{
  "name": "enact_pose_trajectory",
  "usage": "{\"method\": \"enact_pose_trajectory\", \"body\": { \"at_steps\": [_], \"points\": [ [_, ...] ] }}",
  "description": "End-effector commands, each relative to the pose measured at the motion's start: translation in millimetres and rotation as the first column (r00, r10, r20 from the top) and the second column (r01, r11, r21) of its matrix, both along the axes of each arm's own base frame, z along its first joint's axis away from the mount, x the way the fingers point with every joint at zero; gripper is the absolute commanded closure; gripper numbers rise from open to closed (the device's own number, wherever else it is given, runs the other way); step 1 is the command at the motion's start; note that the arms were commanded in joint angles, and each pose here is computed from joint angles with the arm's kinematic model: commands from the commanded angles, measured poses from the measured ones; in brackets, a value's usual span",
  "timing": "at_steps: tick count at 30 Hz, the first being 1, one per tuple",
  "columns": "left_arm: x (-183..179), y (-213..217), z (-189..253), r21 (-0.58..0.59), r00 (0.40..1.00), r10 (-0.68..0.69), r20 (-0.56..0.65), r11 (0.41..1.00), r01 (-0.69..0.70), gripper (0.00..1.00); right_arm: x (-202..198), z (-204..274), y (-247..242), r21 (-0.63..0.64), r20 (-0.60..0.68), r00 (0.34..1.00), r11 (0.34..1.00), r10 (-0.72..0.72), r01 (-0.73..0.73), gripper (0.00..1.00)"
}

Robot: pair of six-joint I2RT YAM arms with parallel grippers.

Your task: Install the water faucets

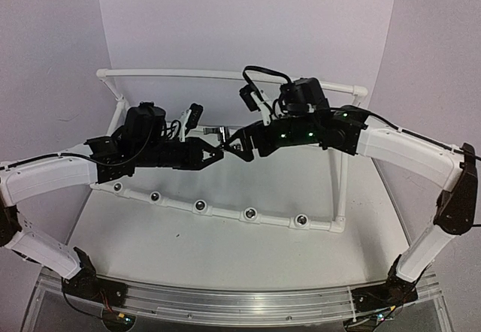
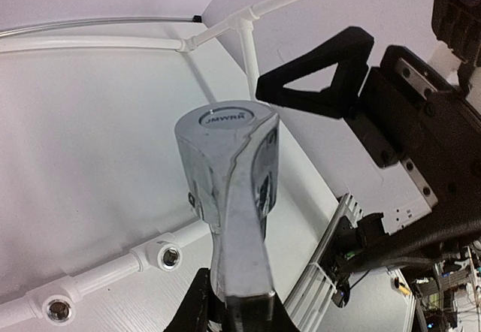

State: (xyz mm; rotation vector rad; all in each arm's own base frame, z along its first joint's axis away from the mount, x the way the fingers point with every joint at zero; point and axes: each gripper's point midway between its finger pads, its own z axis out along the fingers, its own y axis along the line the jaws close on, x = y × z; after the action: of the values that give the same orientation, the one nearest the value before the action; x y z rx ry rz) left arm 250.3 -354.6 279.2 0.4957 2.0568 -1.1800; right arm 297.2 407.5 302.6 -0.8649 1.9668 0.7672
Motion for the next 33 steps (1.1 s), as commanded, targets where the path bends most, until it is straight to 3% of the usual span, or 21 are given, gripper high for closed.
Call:
{"method": "enact_pose_trajectory", "body": {
  "at_steps": [1, 7, 11, 15, 23, 29, 33],
  "points": [
    [-26.8, 0.6, 30.9, -0.048, 0.989, -0.128, 0.072, 0.99, 0.132, 1.0, -31.6, 2.4, -19.5, -0.016, 0.041, 0.963, 0.964, 0.266, -0.266, 0.02],
    [-50.9, -3.4, 43.0, -0.08, 0.959, -0.261, 0.11, 0.96, 0.27, 1.0, -82.9, -1.3, -21.5, 0.046, -0.014, 0.837, 0.836, 0.547, -0.546, 0.05],
    [-68.4, -9.6, 50.8, -0.115, 0.92, -0.369, 0.131, 0.916, 0.384, 1.0, -97.6, -0.6, -19.8, 0.087, -0.033, 0.783, 0.782, 0.621, -0.617, 0.12],
    [-73.4, -10.5, 54.8, -0.142, 0.908, -0.392, 0.149, 0.9, 0.412, 1.0, -112.4, 4.1, -17.8, 0.154, -0.057, 0.726, 0.725, 0.685, -0.672, 0.23],
    [-79.0, -9.7, 61.3, -0.171, 0.893, -0.406, 0.194, 0.882, 0.439, 1.0, -113.3, -0.2, -11.5, 0.201, -0.109, 0.7, 0.705, 0.706, -0.68, 0.44],
    [-81.4, -8.4, 62.4, -0.182, 0.889, -0.407, 0.209, 0.877, 0.445, 1.0, -110.0, -0.5, -7.7, 0.215, -0.13, 0.7, 0.709, 0.702, -0.671, 0.54],
    [-82.1, -7.2, 61.3, -0.182, 0.89, -0.406, 0.21, 0.878, 0.443, 1.0, -107.9, 1.5, -7.5, 0.215, -0.13, 0.706, 0.715, 0.696, -0.665, 0.55]
  ]
}}
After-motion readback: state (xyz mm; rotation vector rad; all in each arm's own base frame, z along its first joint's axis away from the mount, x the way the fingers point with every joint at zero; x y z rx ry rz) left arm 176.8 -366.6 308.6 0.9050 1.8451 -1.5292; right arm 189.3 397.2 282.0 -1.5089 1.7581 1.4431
